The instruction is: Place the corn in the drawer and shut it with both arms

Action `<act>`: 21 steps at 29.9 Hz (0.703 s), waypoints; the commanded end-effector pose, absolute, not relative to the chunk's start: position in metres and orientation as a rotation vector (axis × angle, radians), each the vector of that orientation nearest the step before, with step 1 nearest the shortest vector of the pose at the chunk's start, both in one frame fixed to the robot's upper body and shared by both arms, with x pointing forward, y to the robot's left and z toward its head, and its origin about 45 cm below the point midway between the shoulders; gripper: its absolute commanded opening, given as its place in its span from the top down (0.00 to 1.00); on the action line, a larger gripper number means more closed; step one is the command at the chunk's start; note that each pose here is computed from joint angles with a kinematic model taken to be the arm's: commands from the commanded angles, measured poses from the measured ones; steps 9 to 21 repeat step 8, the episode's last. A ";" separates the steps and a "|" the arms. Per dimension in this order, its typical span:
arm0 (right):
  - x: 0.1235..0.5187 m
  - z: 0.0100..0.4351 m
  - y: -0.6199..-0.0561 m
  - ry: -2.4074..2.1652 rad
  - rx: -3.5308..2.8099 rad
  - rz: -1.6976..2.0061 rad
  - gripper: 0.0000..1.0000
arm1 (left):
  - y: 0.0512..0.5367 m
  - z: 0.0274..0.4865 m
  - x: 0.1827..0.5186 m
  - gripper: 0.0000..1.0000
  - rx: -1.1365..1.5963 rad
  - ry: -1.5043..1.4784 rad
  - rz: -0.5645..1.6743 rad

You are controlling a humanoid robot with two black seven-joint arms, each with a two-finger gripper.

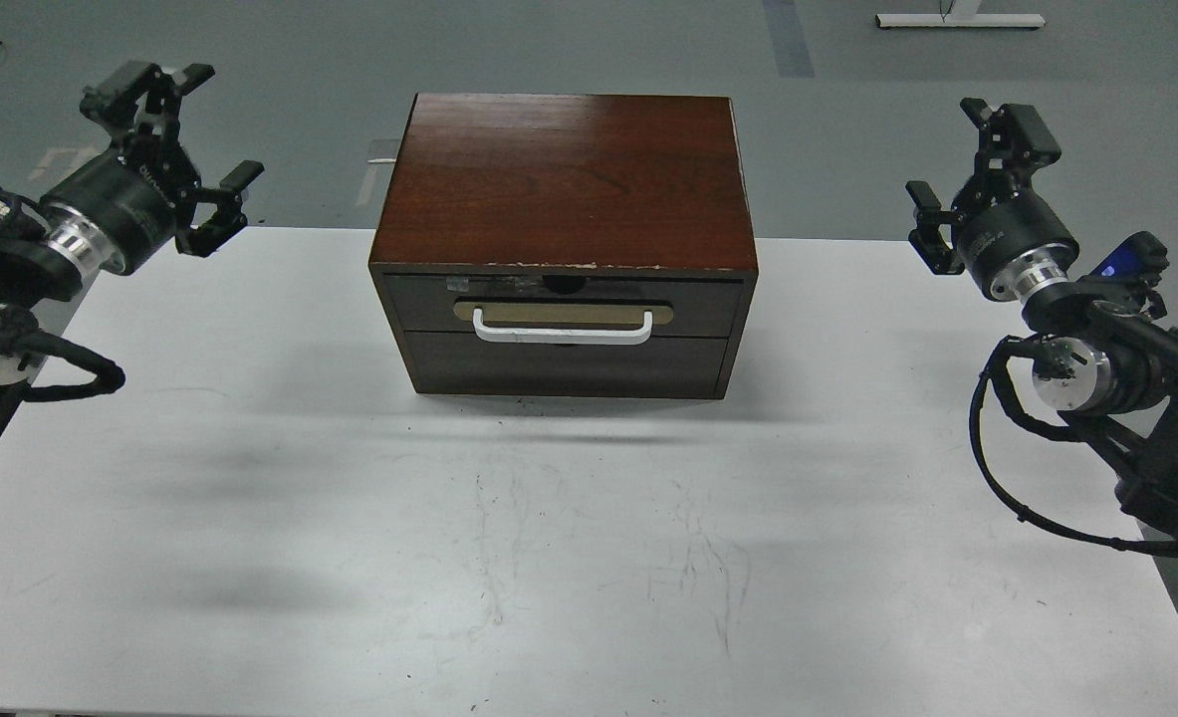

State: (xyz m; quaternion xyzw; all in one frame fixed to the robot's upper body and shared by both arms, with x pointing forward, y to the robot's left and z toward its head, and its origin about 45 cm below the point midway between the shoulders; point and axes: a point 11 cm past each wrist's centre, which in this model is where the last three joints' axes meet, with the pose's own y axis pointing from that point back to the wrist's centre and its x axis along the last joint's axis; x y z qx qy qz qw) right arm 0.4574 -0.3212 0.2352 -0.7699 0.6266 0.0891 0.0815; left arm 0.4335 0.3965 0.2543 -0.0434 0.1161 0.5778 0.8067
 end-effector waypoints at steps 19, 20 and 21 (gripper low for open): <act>0.454 0.225 -0.298 1.780 -2.332 0.332 0.00 | 0.385 0.215 0.415 0.02 -0.088 0.351 1.201; 0.454 0.225 -0.298 1.780 -2.332 0.332 0.00 | 0.385 0.215 0.415 0.02 -0.088 0.351 1.201; 0.454 0.225 -0.298 1.780 -2.332 0.332 0.00 | 0.385 0.215 0.415 0.02 -0.088 0.351 1.201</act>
